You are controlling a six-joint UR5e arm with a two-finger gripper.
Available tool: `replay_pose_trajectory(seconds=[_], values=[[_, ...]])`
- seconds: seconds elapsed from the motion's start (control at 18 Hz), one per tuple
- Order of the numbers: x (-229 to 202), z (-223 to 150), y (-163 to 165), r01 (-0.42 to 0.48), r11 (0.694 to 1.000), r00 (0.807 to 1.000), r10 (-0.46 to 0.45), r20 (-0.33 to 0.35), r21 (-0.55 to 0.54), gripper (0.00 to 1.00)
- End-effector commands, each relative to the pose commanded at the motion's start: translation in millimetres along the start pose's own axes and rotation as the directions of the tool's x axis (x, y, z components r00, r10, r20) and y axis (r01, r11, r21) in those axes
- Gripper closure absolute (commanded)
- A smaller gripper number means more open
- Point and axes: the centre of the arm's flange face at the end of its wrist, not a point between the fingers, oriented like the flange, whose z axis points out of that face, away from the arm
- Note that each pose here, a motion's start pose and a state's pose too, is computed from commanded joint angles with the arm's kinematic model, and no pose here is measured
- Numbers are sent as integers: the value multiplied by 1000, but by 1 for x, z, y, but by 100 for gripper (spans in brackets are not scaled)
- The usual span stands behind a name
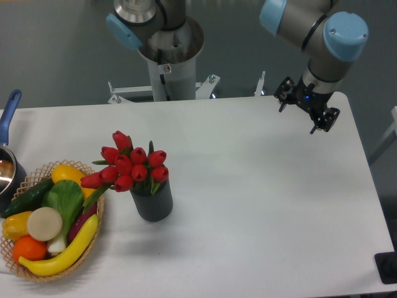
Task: Pick up the flowers from the vase
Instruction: 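Move the open gripper toward the red tulip bouquet in the vase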
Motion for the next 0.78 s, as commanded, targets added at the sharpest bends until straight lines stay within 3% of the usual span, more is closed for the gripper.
replay_pose_trajectory(seconds=[0.28, 0.44, 0.61, 0.78], values=[[-1, -6, -2, -16, 1000, 1000, 16, 12, 10, 0], [3, -2, -9, -13, 996, 1000, 12, 4, 89, 0], [12, -11, -16, 11, 987, 1000, -15, 23, 162, 0], [18, -6, -27, 105, 970, 994, -105, -11, 220, 0]])
